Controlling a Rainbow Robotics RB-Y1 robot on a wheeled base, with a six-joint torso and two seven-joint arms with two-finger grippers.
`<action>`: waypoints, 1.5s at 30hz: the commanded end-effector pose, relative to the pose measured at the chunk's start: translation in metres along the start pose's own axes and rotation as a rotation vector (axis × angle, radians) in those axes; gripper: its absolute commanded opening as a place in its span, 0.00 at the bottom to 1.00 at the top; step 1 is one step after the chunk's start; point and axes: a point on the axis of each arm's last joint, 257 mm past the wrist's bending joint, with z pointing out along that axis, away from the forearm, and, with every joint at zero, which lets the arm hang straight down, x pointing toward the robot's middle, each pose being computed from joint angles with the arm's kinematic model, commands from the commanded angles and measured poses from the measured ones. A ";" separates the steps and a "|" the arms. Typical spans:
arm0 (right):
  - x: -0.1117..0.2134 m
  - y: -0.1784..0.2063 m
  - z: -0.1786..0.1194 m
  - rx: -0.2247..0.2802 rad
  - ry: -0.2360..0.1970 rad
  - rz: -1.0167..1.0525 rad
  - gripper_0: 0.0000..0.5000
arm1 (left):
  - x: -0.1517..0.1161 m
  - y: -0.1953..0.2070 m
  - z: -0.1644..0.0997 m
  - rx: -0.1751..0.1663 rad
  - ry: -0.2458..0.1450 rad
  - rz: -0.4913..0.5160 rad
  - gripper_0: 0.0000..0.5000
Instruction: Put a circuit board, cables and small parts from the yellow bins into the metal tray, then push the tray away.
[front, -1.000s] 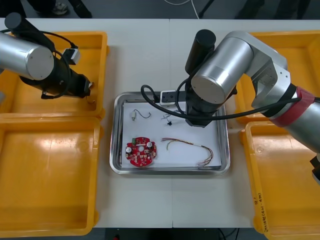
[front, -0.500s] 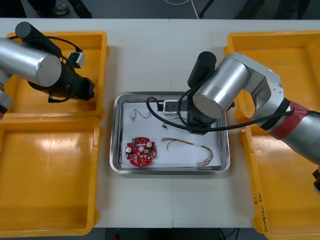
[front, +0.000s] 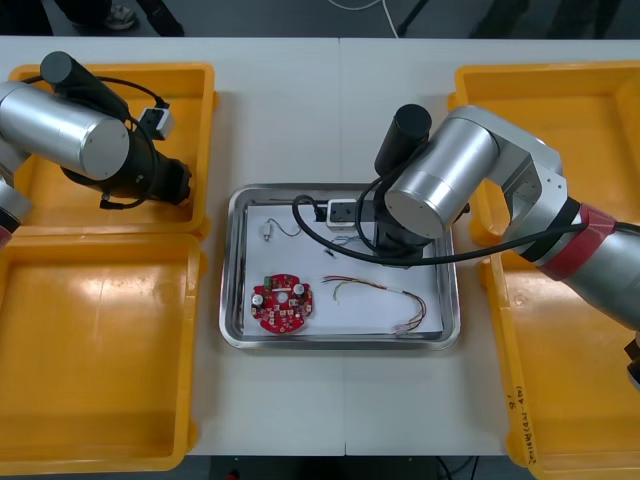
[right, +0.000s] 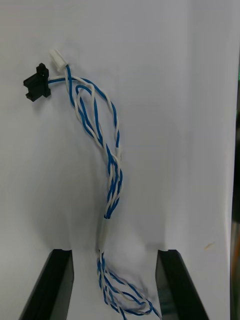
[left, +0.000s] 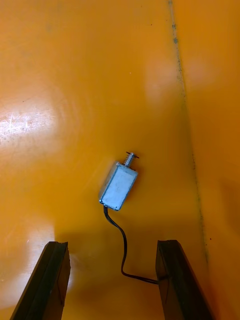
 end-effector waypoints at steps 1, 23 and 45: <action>-0.019 0.007 -0.007 0.012 -0.023 -0.037 1.00 | 0.005 -0.005 0.007 0.004 -0.001 0.048 0.96; -0.016 0.004 -0.067 0.007 0.028 0.008 1.00 | 0.001 -0.006 0.015 0.027 -0.028 0.023 0.00; -0.009 -0.006 -0.140 0.094 -0.012 0.263 1.00 | -0.019 0.033 -0.030 0.002 -0.027 -0.011 0.00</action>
